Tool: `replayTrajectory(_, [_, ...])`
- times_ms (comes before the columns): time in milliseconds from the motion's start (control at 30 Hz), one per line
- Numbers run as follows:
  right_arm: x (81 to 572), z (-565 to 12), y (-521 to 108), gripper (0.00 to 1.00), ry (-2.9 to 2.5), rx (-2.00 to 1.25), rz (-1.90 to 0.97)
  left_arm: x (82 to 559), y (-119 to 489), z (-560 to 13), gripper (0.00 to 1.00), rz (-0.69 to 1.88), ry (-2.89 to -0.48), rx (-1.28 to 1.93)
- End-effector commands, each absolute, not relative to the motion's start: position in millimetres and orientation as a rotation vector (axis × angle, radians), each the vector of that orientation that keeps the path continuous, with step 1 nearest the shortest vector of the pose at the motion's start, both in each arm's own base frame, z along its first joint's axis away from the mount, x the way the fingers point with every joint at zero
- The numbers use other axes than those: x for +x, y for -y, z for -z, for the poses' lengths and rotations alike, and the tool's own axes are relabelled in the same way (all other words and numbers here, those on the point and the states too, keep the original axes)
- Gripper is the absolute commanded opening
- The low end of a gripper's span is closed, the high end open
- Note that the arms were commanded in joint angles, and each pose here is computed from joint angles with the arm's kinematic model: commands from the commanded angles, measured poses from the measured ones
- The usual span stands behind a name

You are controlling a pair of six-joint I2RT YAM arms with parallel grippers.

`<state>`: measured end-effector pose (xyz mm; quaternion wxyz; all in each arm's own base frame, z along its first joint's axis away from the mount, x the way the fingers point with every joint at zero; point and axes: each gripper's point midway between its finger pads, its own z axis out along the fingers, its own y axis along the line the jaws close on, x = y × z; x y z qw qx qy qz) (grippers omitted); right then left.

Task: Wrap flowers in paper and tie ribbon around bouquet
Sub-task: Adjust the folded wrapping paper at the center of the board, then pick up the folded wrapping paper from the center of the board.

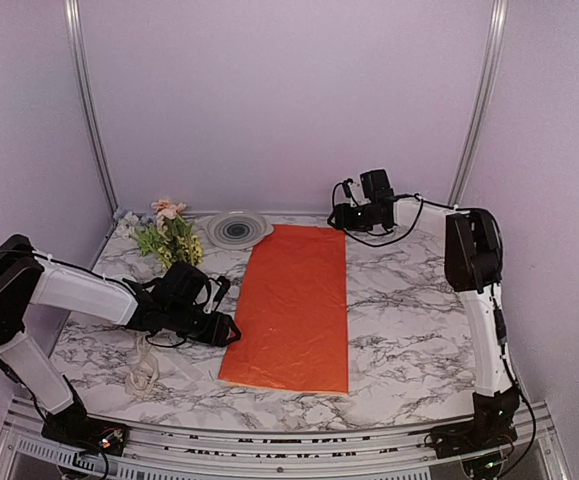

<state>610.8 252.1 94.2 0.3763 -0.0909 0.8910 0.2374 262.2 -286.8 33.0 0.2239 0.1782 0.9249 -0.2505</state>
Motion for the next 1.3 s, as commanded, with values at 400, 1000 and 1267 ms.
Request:
replayTrajectory(400, [226.5,-126.9,-495.5,0.69,-1.979,-1.366,-0.379,344.4,178.2,-98.1,0.74,0.249,-2.366,0.018])
replayTrajectory(1000, [190.8,-54.9,-528.1,0.8,-1.996,-1.556,-0.09,340.3,190.9,-92.8,0.75,0.357,-2.373,0.069])
replayTrajectory(1267, [194.2,-53.7,-520.5,0.7,-2.024,-1.511,-0.056,340.9,193.3,-86.2,0.75,0.355,-2.392,0.085])
